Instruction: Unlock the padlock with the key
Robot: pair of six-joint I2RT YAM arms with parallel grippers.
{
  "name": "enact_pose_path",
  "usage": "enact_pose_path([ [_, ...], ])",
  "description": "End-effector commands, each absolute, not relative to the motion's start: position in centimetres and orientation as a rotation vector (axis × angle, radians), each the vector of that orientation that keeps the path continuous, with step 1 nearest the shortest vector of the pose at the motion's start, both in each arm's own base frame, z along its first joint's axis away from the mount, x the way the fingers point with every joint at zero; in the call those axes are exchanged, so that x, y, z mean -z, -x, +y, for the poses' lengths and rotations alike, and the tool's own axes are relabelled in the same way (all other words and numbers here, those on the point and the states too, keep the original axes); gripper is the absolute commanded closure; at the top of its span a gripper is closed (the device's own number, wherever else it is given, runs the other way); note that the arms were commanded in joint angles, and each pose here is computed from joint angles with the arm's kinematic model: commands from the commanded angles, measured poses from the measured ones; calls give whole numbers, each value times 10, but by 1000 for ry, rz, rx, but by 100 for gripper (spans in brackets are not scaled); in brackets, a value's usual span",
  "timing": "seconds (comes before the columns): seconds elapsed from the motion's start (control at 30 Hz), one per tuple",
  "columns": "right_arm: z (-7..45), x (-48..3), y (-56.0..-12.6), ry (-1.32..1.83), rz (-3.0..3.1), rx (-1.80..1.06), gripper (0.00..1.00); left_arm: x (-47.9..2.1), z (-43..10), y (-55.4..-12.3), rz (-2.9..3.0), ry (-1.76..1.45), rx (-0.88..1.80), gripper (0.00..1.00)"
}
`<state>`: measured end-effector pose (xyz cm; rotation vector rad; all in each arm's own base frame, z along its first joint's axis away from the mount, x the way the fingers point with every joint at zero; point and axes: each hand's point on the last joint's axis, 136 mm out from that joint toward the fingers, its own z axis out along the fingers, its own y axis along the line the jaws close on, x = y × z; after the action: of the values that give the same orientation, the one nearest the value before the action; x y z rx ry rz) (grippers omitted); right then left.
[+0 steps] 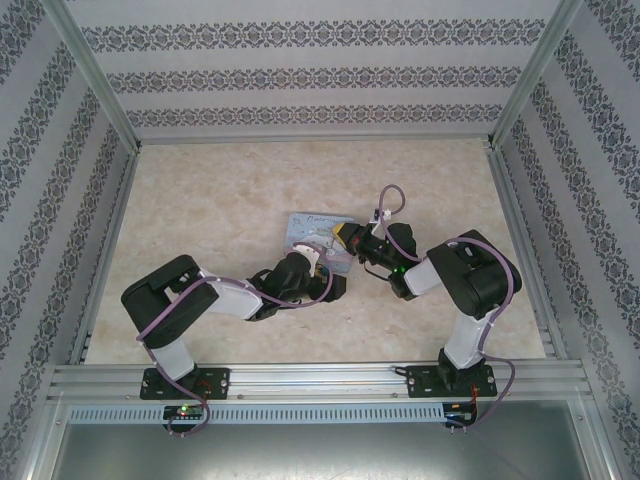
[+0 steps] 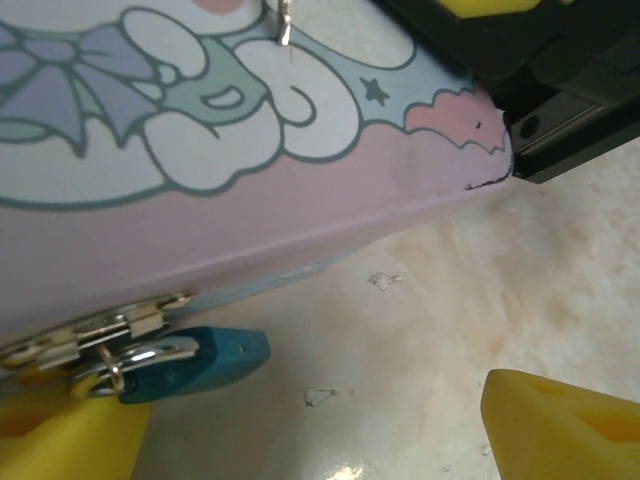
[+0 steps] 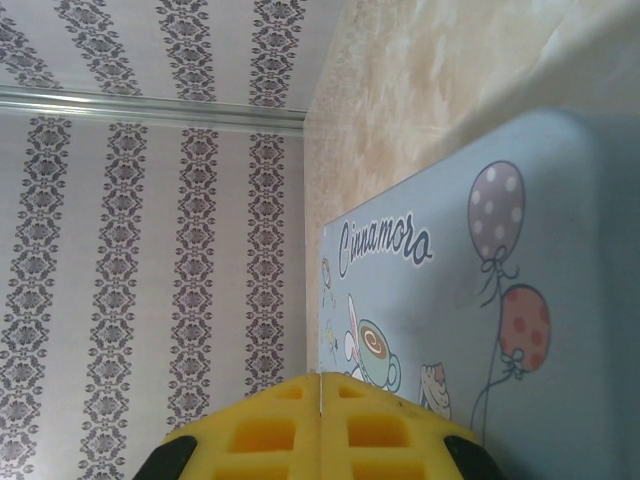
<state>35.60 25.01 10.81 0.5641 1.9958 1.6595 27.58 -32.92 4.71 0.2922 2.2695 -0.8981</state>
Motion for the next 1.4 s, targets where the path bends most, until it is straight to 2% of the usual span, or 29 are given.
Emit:
enact_pose_path([
  [0.0,249,-114,-360,-537,1960,-1679,100,-57,-343,-271,2226,-277,1012,14],
  [0.57,246,-114,-357,-546,1948,-1682,100,-53,-343,-279,2140,13,1204,14],
  [1.03,245,-113,-359,-553,1943,-1688,100,-63,-359,-275,2075,79,1300,17],
  [1.37,241,-108,-360,-571,1942,-1688,100,-46,-363,-285,2049,220,1323,19],
])
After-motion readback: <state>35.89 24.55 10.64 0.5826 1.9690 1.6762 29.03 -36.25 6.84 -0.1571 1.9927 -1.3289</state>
